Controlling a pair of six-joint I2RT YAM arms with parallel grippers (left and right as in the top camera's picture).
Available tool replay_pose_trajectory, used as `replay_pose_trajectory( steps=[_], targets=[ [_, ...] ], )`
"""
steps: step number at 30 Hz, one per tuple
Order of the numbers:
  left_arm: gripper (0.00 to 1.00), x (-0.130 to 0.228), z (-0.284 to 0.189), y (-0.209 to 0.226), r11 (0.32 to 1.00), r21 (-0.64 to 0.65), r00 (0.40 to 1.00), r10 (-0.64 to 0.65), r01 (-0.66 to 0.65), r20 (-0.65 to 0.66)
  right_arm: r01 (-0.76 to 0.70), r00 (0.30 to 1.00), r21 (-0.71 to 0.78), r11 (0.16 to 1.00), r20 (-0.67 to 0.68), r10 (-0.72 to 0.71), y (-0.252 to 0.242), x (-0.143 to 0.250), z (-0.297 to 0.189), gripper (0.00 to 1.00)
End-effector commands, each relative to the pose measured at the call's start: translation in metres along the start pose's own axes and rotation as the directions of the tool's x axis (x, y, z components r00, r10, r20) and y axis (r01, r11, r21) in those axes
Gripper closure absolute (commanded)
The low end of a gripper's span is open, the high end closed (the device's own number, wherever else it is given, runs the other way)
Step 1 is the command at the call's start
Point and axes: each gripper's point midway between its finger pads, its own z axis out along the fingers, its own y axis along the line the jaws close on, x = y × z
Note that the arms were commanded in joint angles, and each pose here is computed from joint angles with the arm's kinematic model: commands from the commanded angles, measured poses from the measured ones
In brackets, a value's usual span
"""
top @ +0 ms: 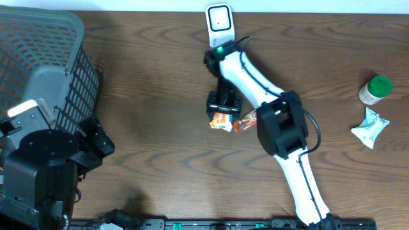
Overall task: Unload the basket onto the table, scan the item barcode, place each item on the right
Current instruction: 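Lift the orange packet and raise it toward the scanner, then hold the orange packet against the scanner face with the right gripper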
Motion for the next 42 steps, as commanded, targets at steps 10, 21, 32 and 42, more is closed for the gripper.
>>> replay_pose_trajectory(
  steps=[10,21,32,42],
  targets=[
    [0.02,-0.002,0.0,0.002,1.0,-0.011,1.0,-0.007,0.007,0.007,0.116,0.985,-0.198,0.973,-0.103,-0.138,0.006,0.007,-0.017,0.47],
    [0.02,-0.002,0.0,0.002,1.0,-0.011,1.0,-0.007,0.007,0.007,0.213,0.957,-0.088,0.973,0.218,-0.19,0.003,-0.044,-0.059,0.56],
    [0.02,-0.002,0.0,0.002,1.0,-0.011,1.0,-0.007,0.007,0.007,0.178,0.636,0.056,0.983,0.755,-0.158,0.012,-0.129,-0.173,0.64],
    [0.02,-0.002,0.0,0.002,1.0,-0.011,1.0,-0.007,0.007,0.007,0.259,0.282,0.09,0.962,0.945,-0.164,0.052,-0.184,-0.242,0.63]
  ],
)
